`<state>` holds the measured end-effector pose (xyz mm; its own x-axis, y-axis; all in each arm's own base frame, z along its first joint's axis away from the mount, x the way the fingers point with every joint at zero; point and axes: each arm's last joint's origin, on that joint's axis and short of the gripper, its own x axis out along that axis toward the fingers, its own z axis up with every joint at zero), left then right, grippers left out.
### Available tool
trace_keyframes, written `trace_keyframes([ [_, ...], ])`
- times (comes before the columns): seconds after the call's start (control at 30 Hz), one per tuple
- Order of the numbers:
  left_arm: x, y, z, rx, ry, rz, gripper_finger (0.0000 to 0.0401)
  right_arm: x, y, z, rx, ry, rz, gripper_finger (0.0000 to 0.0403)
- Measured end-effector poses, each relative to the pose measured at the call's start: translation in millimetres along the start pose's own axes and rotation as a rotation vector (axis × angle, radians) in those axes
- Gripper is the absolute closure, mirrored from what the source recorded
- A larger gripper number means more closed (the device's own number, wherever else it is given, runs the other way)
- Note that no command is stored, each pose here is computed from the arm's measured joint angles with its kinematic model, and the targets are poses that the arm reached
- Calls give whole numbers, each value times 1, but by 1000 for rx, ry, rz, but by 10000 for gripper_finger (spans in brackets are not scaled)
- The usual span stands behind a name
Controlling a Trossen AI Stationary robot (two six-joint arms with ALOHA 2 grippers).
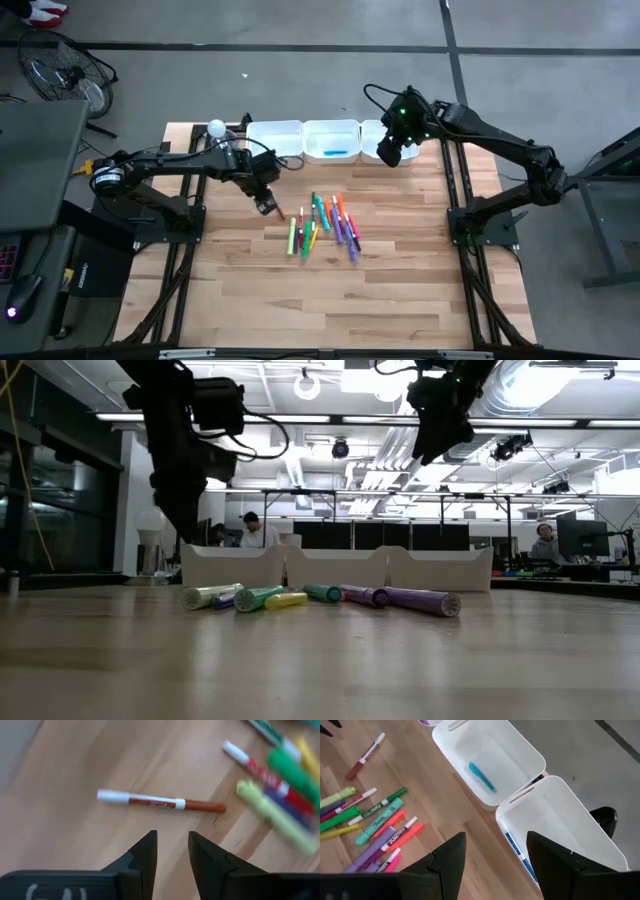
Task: Pick & Place Markers
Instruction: Put the brown marker pen into the right white bin
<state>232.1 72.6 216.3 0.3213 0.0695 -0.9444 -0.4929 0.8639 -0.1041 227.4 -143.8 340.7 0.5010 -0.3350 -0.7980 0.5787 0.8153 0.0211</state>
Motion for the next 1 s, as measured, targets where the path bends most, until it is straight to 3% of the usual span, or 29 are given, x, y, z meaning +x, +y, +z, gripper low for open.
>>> trace_keyframes([
  [0.27, 12, 0, 5, 684, 21, 18, 294, 0, 0, 2, -39, -18, -9, 203],
  [0.47, 36, 0, 6, 1024, 112, -7, 294, 0, 0, 3, -57, -32, -9, 203],
  [0.63, 53, 1, 13, 1141, 121, 39, 294, 0, 0, 3, -55, -32, -9, 203],
  [1.0, 77, 2, 13, 1239, 200, 5, 294, 0, 0, 2, -54, -25, -9, 203],
])
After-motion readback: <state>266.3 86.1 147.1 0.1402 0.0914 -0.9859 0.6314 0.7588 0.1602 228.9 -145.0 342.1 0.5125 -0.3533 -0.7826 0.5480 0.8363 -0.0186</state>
